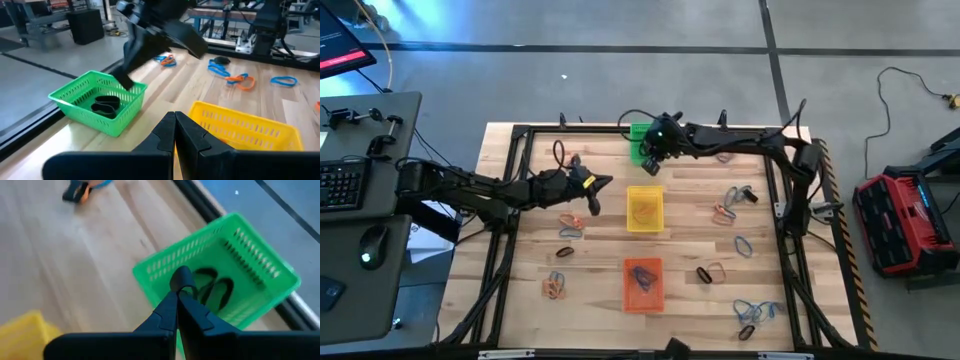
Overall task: Sort rubber bands into baskets
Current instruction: Put the black rubber band into the green bin, then put the orange rubber band into the yellow bin, then put the blue rubber band into the orange bin
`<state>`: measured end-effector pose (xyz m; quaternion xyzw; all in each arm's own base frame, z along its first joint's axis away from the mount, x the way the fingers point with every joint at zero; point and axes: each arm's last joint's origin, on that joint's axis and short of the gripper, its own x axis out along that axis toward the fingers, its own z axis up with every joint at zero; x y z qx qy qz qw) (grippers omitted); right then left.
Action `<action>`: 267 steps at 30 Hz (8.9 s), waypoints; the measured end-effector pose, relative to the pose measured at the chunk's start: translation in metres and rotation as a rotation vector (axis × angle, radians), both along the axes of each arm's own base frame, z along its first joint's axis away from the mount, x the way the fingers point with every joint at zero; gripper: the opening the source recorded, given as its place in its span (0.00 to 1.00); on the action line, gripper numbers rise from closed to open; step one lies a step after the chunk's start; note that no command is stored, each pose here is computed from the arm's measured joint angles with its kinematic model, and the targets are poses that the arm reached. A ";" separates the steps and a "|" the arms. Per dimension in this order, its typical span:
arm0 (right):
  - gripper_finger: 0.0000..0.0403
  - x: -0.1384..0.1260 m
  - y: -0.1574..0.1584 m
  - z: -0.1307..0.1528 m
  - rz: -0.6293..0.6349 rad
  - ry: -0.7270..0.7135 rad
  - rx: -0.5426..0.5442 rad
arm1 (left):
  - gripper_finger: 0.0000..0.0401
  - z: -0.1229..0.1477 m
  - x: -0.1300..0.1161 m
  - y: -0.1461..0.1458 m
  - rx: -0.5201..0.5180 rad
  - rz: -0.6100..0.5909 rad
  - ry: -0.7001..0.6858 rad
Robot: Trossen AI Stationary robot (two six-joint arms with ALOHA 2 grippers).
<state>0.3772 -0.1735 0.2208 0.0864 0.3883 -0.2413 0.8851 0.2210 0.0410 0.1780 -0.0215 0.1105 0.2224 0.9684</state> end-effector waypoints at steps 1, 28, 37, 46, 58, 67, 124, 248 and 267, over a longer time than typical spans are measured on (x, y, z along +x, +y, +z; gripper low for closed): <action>0.00 0.001 -0.004 0.002 -0.007 -0.002 -0.001 | 0.00 0.000 0.000 0.000 0.004 -0.002 0.002; 0.07 -0.001 -0.034 -0.015 -0.063 0.069 0.054 | 0.00 -0.001 -0.001 0.001 0.067 0.007 0.048; 0.06 0.001 -0.036 -0.016 -0.032 0.073 0.026 | 0.00 -0.001 -0.001 0.001 0.067 0.005 0.048; 0.01 -0.003 -0.050 -0.032 -0.024 0.078 0.085 | 0.00 -0.001 -0.001 0.001 0.066 0.004 0.050; 0.00 -0.009 -0.007 0.005 0.070 0.182 0.012 | 0.00 -0.001 -0.001 0.002 0.067 0.005 0.047; 0.00 -0.006 0.039 -0.006 0.090 0.044 -0.071 | 0.00 0.001 0.000 0.002 0.071 0.007 0.028; 0.00 -0.140 0.174 -0.007 -0.043 -0.363 -0.207 | 0.28 -0.032 -0.037 0.151 -0.453 0.419 1.053; 0.00 -0.140 0.176 -0.009 0.038 -0.316 -0.222 | 0.31 0.003 0.162 -0.009 -0.101 -0.437 0.900; 0.00 -0.141 0.180 -0.011 0.059 -0.305 -0.216 | 0.41 0.095 0.075 -0.108 -0.074 -0.590 0.932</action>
